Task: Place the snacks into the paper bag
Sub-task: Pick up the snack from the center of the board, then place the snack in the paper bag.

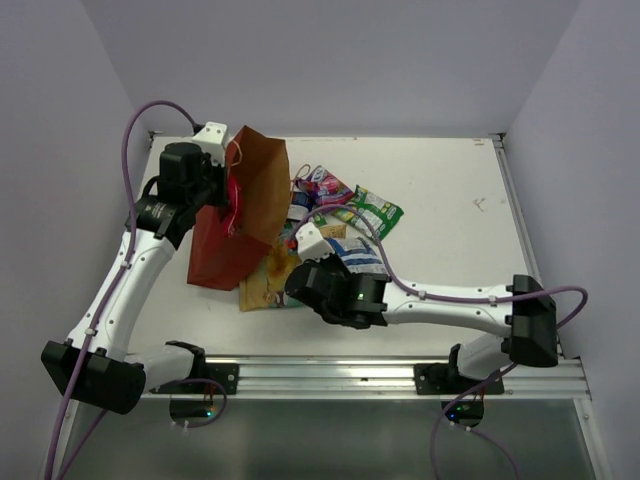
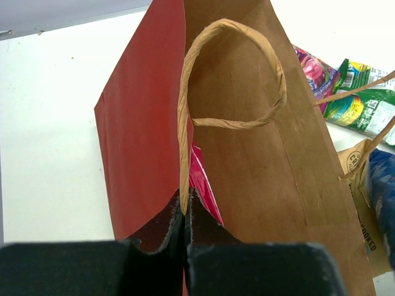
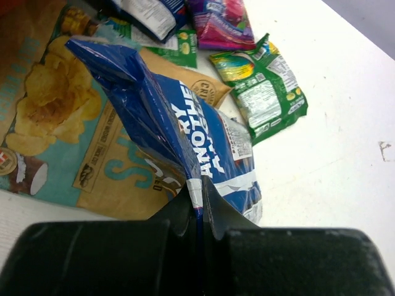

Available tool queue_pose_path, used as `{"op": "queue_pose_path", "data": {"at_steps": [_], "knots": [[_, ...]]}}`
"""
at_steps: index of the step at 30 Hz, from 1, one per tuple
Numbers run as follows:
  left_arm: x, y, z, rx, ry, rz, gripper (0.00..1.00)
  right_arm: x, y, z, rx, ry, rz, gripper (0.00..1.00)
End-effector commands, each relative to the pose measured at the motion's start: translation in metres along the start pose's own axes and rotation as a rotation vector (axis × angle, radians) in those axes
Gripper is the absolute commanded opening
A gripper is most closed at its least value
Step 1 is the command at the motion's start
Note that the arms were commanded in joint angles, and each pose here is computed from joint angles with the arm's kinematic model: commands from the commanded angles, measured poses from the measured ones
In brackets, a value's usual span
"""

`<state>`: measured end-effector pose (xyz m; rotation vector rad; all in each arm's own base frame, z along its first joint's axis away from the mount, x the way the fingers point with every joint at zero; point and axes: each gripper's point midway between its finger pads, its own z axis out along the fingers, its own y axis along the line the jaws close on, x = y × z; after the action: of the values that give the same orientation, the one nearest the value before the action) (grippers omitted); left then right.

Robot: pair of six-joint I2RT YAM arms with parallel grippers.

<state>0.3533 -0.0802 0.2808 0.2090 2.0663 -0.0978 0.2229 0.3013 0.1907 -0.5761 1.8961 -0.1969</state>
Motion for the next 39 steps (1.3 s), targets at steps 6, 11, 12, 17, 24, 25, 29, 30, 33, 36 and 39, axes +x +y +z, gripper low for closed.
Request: {"op": "queue_pose_path", "data": {"at_steps": [6,11,12,17,24,25,29,30,33,36,39], "knots": [[-0.014,-0.012,-0.001,0.060,-0.037,0.005,0.00,-0.056,-0.083,-0.023,-0.032,-0.074,0.234,0.00],[-0.017,-0.019,-0.001,0.097,-0.022,-0.012,0.00,-0.115,-0.125,-0.052,-0.048,-0.187,0.298,0.00],[-0.017,-0.020,-0.001,0.101,-0.020,-0.013,0.00,-0.124,-0.132,-0.057,-0.049,-0.206,0.290,0.00],[-0.020,-0.024,-0.005,0.120,-0.012,-0.021,0.00,-0.169,-0.158,-0.078,-0.058,-0.302,0.342,0.00],[-0.019,-0.028,-0.006,0.138,-0.003,-0.051,0.00,-0.222,-0.171,-0.105,-0.144,-0.420,0.418,0.00],[-0.019,-0.029,-0.006,0.143,-0.001,-0.051,0.00,-0.233,-0.173,-0.110,-0.159,-0.441,0.435,0.00],[-0.018,-0.028,-0.007,0.139,0.001,-0.047,0.00,-0.260,-0.170,-0.119,-0.213,-0.500,0.477,0.00],[-0.018,-0.028,-0.007,0.139,0.001,-0.048,0.00,-0.267,-0.172,-0.122,-0.219,-0.519,0.491,0.00],[-0.020,-0.028,-0.009,0.141,-0.001,-0.051,0.00,-0.286,-0.167,-0.123,-0.237,-0.551,0.508,0.00],[-0.023,-0.027,-0.012,0.130,-0.018,-0.065,0.00,-0.307,-0.159,-0.120,-0.252,-0.592,0.543,0.00],[-0.027,-0.027,-0.016,0.131,-0.035,-0.079,0.00,-0.319,-0.146,-0.107,-0.253,-0.598,0.573,0.00]]}}
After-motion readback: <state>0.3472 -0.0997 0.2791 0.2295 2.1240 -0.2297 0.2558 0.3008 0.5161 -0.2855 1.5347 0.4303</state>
